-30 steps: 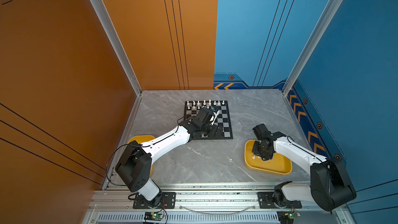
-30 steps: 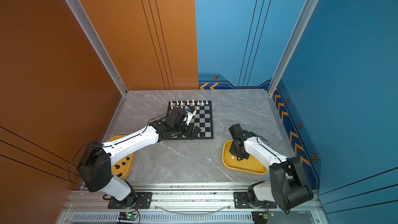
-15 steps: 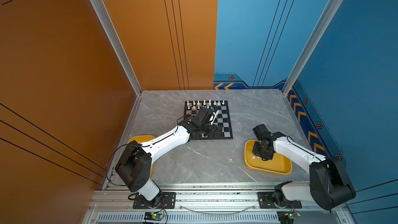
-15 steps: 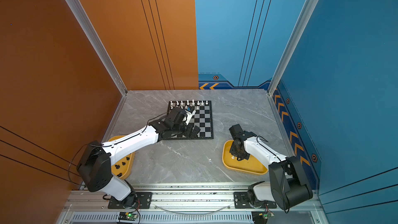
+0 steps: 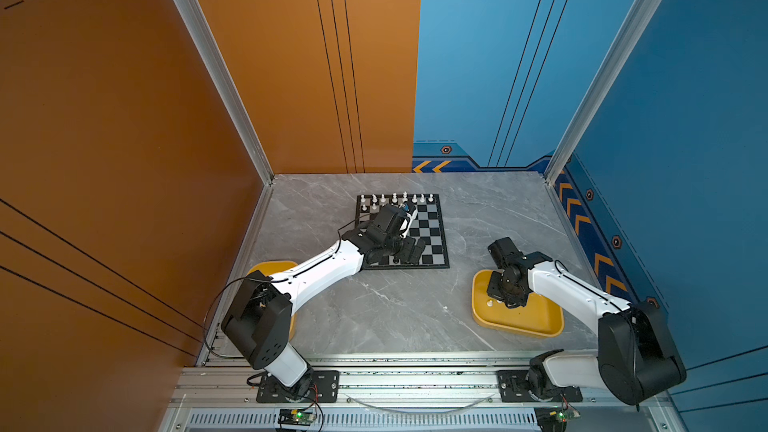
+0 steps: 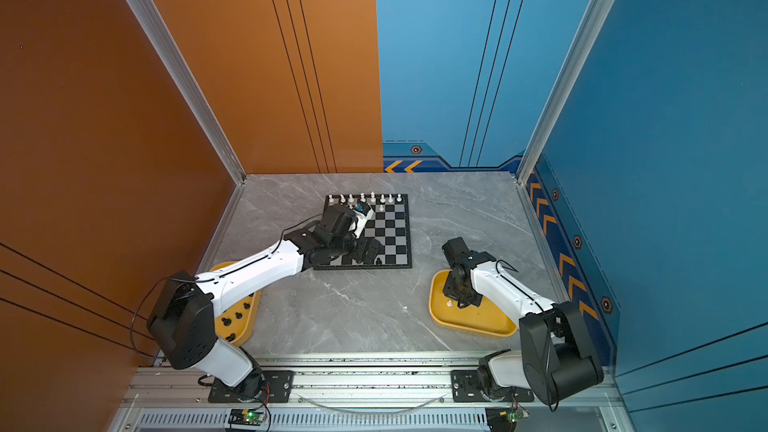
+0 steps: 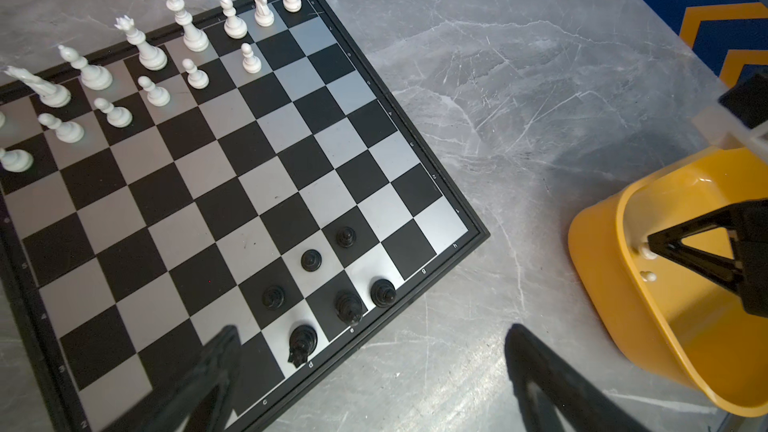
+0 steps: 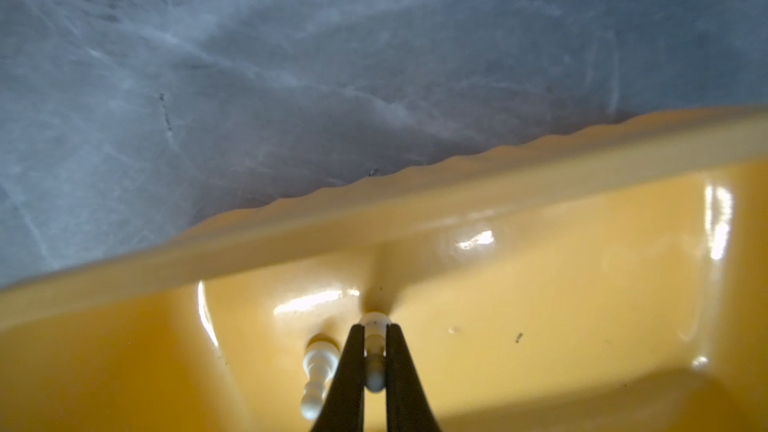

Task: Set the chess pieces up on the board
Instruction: 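Lower the right gripper onto another white pawn in the tray and close, then lift the white pawn and carry it toward the board's far rows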

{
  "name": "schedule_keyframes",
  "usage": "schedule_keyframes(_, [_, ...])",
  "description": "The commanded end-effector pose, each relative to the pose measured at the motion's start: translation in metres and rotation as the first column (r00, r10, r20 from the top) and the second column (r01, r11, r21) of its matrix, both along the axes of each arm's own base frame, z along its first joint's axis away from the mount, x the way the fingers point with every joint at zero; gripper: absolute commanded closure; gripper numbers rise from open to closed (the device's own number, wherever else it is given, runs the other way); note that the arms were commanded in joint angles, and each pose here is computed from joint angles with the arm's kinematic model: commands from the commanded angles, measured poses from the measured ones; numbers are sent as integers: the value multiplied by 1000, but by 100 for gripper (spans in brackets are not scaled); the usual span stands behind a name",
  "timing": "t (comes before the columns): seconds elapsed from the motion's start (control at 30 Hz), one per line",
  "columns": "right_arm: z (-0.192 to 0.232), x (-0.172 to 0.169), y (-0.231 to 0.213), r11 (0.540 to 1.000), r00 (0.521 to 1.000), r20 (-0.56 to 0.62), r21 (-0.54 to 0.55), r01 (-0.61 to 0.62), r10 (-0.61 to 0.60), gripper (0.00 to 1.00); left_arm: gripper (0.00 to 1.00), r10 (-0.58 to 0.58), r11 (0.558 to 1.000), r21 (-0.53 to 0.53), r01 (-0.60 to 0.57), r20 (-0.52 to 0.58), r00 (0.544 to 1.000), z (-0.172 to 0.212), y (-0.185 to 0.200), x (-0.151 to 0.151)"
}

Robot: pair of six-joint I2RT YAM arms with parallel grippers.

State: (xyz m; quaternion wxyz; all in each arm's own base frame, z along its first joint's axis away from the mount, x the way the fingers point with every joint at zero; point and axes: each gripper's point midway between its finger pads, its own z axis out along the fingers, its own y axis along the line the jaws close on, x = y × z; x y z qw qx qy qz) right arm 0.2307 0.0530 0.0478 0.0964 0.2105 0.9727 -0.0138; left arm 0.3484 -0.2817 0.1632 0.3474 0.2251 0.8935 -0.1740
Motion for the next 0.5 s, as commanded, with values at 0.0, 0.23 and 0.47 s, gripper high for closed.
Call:
schedule_keyframes(0.0, [37, 11, -4, 1000, 998, 63, -14, -4, 5, 90, 0, 28, 1000, -15, -28, 33, 999, 19, 9, 9])
schedule_keyframes(0.23, [96, 61, 14, 999, 982, 185, 13, -42, 39, 90, 0, 117, 993, -15, -116, 46, 992, 23, 41, 27])
schedule_keyframes(0.47, [121, 136, 54, 990, 960, 245, 6, -139, 134, 91, 0, 208, 978, -13, -208, 47, 977, 22, 72, 38])
